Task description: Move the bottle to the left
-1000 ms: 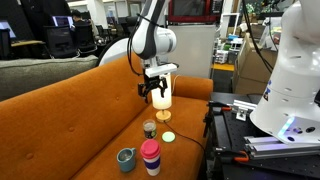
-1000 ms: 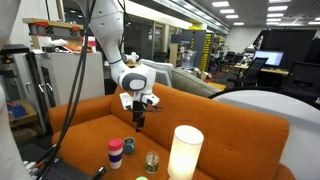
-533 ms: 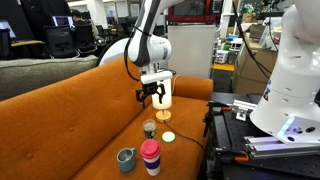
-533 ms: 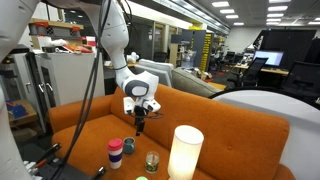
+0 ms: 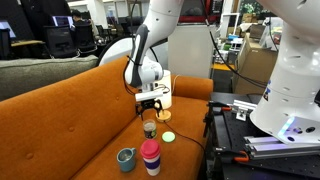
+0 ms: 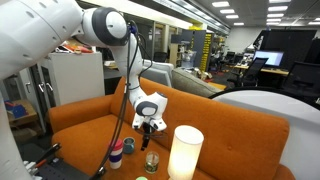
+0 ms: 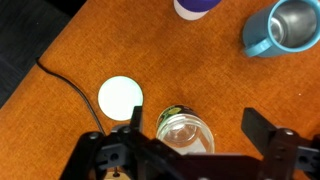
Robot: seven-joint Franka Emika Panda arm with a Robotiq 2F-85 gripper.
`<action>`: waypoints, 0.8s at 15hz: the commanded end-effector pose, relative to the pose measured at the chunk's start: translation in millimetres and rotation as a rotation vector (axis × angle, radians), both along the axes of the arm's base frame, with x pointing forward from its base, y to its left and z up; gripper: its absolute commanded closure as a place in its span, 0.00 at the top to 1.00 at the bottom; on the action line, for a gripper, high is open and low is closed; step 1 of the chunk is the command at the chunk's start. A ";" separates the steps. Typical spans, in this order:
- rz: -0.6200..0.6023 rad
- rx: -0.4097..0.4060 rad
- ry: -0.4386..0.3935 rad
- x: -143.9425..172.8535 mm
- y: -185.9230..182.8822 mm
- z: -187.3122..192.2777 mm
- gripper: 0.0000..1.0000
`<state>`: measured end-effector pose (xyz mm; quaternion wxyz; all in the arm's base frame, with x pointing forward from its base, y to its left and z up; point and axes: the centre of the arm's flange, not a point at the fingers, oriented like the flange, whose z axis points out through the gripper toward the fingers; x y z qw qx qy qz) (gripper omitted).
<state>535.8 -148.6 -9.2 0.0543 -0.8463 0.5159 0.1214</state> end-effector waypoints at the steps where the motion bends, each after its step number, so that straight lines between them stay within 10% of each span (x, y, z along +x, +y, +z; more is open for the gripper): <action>1: -0.005 -0.002 0.003 1.2 -2.7 -7.3 1.00; 12: -0.215 -0.018 -0.009 6.0 -17.7 -29.6 1.00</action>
